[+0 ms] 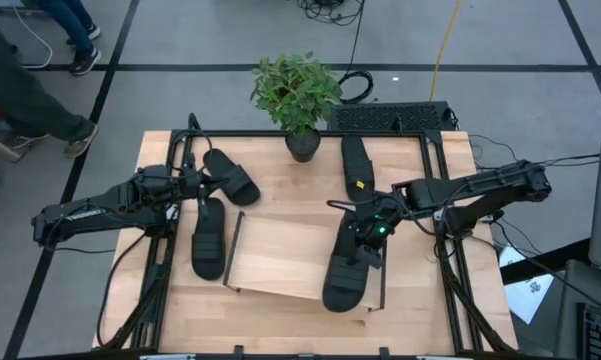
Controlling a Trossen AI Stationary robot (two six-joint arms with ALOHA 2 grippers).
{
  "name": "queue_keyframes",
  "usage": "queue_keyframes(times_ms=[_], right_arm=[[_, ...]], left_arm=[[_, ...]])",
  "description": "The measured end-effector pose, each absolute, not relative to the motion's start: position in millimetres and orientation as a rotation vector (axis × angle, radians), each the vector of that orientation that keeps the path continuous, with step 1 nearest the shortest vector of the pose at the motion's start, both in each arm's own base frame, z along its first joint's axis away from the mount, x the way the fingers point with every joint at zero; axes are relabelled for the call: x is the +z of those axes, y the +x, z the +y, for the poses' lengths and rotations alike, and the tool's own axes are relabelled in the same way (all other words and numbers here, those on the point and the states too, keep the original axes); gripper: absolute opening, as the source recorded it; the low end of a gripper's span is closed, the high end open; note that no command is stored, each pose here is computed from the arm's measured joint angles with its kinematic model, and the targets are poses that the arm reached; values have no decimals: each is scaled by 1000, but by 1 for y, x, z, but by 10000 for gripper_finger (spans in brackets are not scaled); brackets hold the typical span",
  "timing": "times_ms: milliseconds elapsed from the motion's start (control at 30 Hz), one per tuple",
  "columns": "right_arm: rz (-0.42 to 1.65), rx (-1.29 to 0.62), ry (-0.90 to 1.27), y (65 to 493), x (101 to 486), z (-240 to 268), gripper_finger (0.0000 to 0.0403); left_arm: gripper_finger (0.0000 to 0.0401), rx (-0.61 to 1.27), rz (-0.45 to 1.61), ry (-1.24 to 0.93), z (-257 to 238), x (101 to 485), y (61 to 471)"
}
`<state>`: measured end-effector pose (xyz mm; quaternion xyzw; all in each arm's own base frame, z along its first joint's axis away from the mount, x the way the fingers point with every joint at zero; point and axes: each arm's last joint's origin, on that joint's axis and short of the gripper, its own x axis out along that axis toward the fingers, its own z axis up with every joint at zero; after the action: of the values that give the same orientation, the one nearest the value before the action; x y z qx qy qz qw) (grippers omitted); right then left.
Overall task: Pick and place slides into the shelf
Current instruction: Put the black slipper on the shelf, then adjust the shelf
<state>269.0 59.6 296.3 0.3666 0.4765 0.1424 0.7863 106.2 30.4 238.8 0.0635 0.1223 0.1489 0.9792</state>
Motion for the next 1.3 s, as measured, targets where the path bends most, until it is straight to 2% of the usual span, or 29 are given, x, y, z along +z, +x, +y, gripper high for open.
queue_keyframes(times_ms=[200,533,833,1133,1300], right_arm=[[1022,312,775,268,296,58,21],[1004,320,766,268,297,58,105],[893,295,683,257,313,53,170],[814,167,534,226,331,53,163],[767,110,349,208,336,71,155]], left_arm=[[5,300,246,129,30,239,106],[5,300,247,129,30,239,106],[5,299,249,127,30,239,106],[5,299,250,126,30,238,106],[5,299,249,127,30,239,106]])
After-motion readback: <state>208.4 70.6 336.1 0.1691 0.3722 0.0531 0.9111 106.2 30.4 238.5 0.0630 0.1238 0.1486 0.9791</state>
